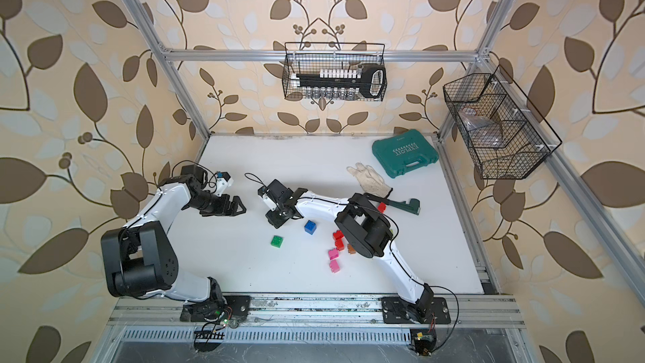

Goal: Assemble the letter h with lego
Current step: Pick up the lego brick from the center of the board.

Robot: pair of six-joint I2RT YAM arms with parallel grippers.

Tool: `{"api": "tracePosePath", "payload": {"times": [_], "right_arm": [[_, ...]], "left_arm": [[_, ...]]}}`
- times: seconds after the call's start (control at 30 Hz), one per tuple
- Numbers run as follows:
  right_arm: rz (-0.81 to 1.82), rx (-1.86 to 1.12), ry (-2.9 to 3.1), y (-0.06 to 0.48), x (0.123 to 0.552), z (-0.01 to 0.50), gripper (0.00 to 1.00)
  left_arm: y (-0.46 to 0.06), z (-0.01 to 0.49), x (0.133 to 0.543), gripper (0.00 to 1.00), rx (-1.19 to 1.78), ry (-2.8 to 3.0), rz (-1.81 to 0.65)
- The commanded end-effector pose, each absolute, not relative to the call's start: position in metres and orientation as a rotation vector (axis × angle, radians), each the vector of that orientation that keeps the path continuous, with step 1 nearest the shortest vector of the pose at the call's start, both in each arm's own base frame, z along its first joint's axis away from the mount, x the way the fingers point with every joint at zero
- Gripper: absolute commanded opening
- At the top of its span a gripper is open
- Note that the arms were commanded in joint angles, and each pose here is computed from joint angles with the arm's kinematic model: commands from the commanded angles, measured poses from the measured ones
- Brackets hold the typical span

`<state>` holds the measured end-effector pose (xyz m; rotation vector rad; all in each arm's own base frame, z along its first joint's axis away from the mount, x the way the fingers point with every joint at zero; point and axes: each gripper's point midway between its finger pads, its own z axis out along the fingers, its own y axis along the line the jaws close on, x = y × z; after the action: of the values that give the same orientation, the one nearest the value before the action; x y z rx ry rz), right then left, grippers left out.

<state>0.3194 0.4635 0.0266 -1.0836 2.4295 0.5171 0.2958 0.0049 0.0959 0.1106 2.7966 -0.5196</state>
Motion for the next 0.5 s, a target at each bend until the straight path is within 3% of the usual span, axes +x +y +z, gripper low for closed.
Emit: {"api": "tracePosePath", "payload": {"times": [0.0, 0.23, 0.47], "right_arm": [[0.559, -1.163, 2.341, 0.464, 0.298, 0.064, 0.23], [0.658, -1.331, 2.220, 0.452, 0.259, 0.094, 0.23], [0.715, -1.468, 2.216, 0.446, 0.236, 0.077, 0.23]], "left_arm": [[0.007, 0.099, 0.294, 0.99, 0.087, 2.794, -0.512], [0.003, 0.097, 0.292, 0.98, 0.081, 2.797, -0.549], [0.005, 0.094, 0.292, 0.99, 0.080, 2.803, -0.533]]}}
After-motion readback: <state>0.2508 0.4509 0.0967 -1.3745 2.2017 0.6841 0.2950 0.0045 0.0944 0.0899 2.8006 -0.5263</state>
